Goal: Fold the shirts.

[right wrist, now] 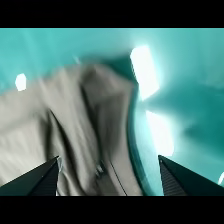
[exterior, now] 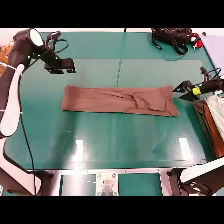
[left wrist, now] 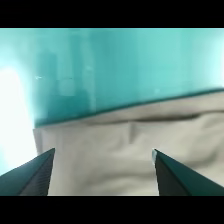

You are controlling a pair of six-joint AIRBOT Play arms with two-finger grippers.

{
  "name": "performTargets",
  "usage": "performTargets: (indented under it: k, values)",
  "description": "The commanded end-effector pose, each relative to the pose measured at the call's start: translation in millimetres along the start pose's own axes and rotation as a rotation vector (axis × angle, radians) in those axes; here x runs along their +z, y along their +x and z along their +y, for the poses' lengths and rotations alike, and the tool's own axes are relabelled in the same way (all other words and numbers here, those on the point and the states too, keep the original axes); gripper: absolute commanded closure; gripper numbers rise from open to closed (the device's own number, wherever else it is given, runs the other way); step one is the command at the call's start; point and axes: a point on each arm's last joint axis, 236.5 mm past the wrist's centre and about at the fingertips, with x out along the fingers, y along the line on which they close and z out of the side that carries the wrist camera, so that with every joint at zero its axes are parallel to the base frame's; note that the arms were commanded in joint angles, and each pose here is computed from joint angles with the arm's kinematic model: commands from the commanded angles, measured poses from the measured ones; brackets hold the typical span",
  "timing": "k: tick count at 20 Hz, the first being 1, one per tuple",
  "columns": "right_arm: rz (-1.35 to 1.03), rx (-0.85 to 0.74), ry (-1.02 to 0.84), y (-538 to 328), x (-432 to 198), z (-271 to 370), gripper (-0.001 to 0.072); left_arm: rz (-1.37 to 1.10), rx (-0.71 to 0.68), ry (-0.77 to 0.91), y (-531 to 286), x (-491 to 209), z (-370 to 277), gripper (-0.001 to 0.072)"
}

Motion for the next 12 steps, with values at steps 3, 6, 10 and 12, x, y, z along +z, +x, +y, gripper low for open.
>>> performTargets:
  k: [3, 6, 10, 12]
  values:
    - [0.117, 0.212, -0.031, 46.8, -32.2, 17.2, 0.0004, 0.025, -0.153, -0.026, -10.0, -3.8, -34.6, 0.0206]
    - [0.167, 0.223, -0.078, 68.9, -42.1, 38.1, 0.0008, 0.017, -0.227, -0.031, -13.1, -1.5, -52.3, 0.0664]
    - [0.186, 0.217, -0.152, 69.8, -42.1, 54.7, 0.0606, -0.013, -0.269, 0.016, -3.0, 3.3, -92.1, 0.0673]
    - [0.173, 0.226, -0.178, 53.7, -31.1, 67.3, 0.0695, -0.004, -0.289, 0.058, 19.6, -3.0, -124.8, 0.0673]
